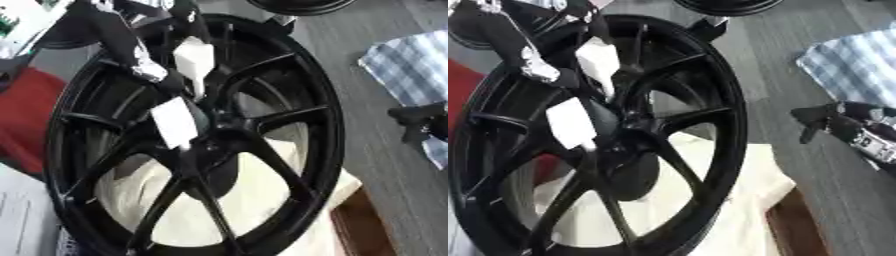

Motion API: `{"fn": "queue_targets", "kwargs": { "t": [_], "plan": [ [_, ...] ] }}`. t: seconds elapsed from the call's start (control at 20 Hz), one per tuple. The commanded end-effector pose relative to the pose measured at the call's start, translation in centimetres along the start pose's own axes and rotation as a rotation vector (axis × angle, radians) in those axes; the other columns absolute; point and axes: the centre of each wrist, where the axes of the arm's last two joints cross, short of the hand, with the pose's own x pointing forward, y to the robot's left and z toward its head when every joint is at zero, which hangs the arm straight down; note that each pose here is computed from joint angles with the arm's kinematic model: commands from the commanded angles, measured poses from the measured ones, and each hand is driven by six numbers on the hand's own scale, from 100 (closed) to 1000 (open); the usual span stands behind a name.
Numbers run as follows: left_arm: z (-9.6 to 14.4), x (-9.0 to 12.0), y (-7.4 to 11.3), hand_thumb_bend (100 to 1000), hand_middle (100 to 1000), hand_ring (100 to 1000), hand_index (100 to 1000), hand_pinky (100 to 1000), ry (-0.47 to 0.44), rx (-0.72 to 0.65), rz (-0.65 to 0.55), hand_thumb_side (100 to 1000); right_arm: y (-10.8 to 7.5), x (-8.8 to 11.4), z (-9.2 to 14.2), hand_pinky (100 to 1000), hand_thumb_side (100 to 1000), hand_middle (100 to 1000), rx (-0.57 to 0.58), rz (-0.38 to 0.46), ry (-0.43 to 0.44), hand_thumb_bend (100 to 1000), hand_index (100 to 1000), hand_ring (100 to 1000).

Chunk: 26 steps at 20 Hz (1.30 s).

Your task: Pull the pin out of the wheel hub.

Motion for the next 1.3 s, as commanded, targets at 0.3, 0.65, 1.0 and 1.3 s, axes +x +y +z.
{"fn": "queue_targets", "kwargs": {
  "t": [0.3, 0.65, 1.0, 1.3],
  "plan": [
    [1.20, -0.43, 1.03, 377, 803, 846, 890, 909, 0.026, 0.039, 0.000, 500, -0.24, 0.62, -0.02, 1000, 754, 584, 0.004, 0.023, -0.007, 100, 787, 970],
    [1.10, -0.59, 0.96, 375, 791, 839, 878, 898, 0.044, 0.035, -0.001, 483, -0.18, 0.58, -0.05, 1000, 756, 584, 0.006, 0.017, -0.007, 100, 788, 971],
    [0.65, -0.84, 0.56, 359, 783, 831, 862, 889, 0.041, 0.021, -0.004, 464, -0.14, 0.56, -0.09, 1000, 758, 585, 0.006, 0.014, -0.009, 100, 788, 971],
    [0.35, -0.76, 0.44, 330, 751, 806, 827, 866, 0.022, 0.021, 0.003, 437, -0.04, 0.50, -0.15, 1000, 757, 585, 0.003, 0.009, -0.010, 100, 788, 971]
  ]
}}
